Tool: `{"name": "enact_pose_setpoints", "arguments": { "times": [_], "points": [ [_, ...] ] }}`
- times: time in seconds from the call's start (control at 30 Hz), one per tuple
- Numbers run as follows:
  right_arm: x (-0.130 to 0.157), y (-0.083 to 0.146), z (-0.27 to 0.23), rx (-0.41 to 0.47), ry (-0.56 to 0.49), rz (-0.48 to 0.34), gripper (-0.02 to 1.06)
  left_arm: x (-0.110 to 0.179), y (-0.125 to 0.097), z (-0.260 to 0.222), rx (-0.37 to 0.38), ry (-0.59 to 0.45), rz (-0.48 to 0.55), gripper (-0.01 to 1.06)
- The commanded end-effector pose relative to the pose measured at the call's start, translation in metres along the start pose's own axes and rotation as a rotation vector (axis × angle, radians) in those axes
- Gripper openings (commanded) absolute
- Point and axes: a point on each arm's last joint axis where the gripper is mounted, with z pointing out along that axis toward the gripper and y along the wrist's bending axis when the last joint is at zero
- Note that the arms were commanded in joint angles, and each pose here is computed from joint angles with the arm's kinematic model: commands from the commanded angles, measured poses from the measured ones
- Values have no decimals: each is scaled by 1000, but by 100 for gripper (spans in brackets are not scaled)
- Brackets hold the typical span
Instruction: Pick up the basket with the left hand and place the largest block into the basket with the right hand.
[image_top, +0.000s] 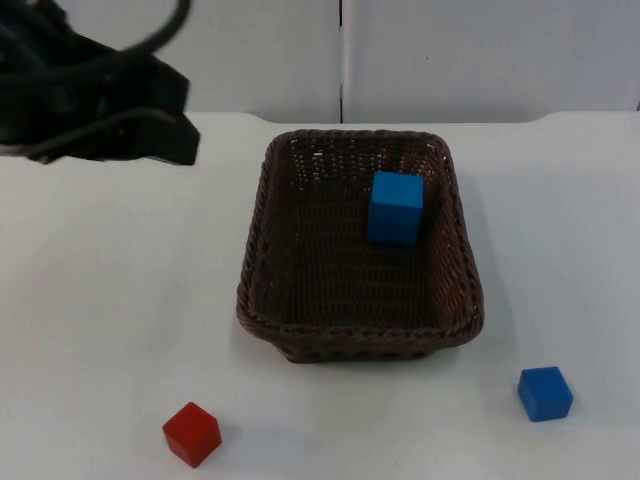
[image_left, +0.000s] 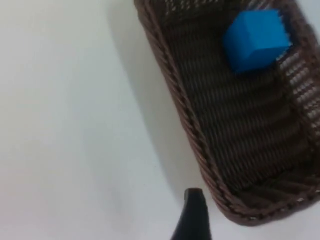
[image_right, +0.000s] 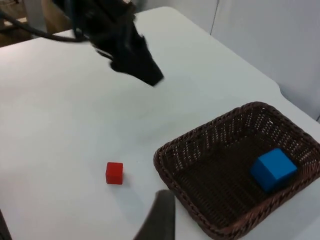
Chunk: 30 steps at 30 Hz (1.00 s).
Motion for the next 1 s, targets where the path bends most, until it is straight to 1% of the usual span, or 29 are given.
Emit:
{"name": "enact_pose_setpoints", "arguments": {
  "times": [0.0,0.03,0.07,0.1,0.13,0.17,0.27,0.33,0.37,0.53,0.6,0.67,0.7,0.73,0.87,0.9,0.97],
  "points": [
    [9,1,-8,15,-40,21,77,7,-5,-25,12,-55,16,64],
    [9,1,-8,15,-40,21,77,7,-5,-25,12,-55,16,64],
    [11,1,-10,18,-45,24,77,9,-6,-37,18,-82,27,64],
    [17,2,-15,22,-57,43,77,12,-9,-56,27,-135,43,64],
    [20,2,-19,32,-69,46,77,13,-11,-66,31,-159,57,64],
    [20,2,-19,32,-69,46,77,13,-11,-66,31,-159,57,64],
    [33,2,-31,73,-96,87,77,19,-17,-103,43,-257,104,64],
    [42,1,-39,95,-100,96,77,27,-20,-127,45,-323,139,64],
    [42,1,-39,95,-100,96,77,27,-20,-127,45,-323,139,64],
    [60,2,-60,129,-121,132,77,52,-24,-173,42,-432,215,64],
    [63,3,-65,135,-121,138,77,57,-24,-179,39,-440,228,64],
    [71,4,-75,139,-126,147,77,69,-24,-192,23,-464,237,64],
    [74,5,-80,141,-131,149,77,76,-22,-199,2,-478,222,64],
    [74,5,-80,141,-131,149,77,76,-22,-199,2,-478,222,64],
    [85,7,-93,145,-143,171,77,95,-19,-214,-32,-492,234,64],
    [85,7,-93,145,-143,171,77,95,-19,-214,-32,-492,234,64],
    [92,8,-98,145,-125,190,77,105,-18,-220,-37,-497,221,64]
  ]
}}
